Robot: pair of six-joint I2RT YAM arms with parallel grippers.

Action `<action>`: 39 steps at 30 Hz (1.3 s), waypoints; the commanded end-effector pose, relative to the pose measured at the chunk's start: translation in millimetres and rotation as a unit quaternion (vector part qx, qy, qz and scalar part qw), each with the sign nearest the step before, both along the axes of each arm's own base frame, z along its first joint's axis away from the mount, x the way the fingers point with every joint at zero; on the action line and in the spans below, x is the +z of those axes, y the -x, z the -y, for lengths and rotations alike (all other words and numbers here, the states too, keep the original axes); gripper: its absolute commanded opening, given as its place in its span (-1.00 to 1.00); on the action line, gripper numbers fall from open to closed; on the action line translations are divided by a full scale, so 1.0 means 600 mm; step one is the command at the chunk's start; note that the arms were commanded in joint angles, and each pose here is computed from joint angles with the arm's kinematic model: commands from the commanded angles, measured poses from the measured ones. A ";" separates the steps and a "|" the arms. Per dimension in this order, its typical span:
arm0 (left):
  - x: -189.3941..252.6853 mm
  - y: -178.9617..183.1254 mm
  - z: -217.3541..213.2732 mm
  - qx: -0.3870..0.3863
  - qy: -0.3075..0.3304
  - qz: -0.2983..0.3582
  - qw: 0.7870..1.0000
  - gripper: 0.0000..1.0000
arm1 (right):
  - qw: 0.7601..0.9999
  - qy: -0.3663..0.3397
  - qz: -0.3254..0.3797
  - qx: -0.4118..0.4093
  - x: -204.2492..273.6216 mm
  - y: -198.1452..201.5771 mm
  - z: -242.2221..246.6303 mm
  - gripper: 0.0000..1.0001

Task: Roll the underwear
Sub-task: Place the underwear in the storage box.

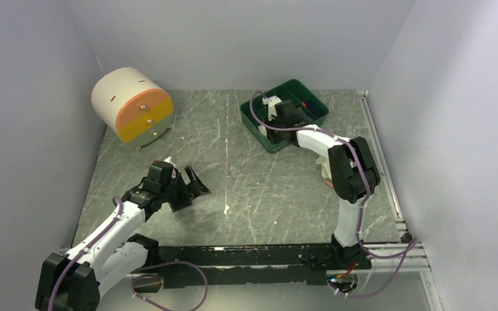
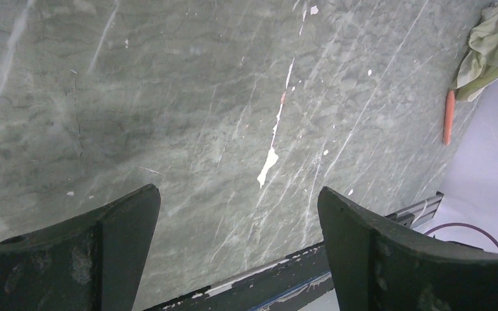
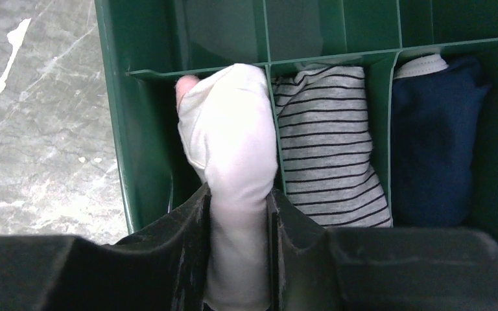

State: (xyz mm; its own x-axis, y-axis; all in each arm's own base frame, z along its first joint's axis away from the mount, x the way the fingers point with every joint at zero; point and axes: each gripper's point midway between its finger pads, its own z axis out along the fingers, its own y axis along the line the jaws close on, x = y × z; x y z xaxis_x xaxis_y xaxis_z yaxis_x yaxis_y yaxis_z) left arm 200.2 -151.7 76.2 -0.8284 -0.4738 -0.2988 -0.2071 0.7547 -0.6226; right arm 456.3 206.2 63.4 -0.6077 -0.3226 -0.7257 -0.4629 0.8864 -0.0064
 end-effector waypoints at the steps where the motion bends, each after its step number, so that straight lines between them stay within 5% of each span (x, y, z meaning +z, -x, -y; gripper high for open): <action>1: 0.018 -0.009 0.007 -0.008 0.010 0.015 1.000 0.93 | 0.999 0.027 -0.008 0.018 -0.013 0.011 -0.001 -1.00; 11: 0.017 -0.005 0.007 -0.009 0.014 0.015 1.000 0.93 | 0.990 0.124 -0.060 0.026 -0.038 0.044 0.017 -1.00; 19: 0.020 -0.005 0.007 -0.011 0.011 0.014 1.000 0.93 | 0.988 0.105 -0.097 0.053 -0.069 0.052 -0.005 -0.97; 31: 0.016 -0.003 0.007 -0.012 0.012 0.011 1.000 0.93 | 0.996 0.035 -0.061 0.058 -0.023 0.033 -0.046 -0.10; 39: 0.014 -0.004 0.008 -0.013 0.012 0.010 1.000 0.93 | 0.995 0.018 -0.067 0.067 0.003 0.035 -0.058 0.31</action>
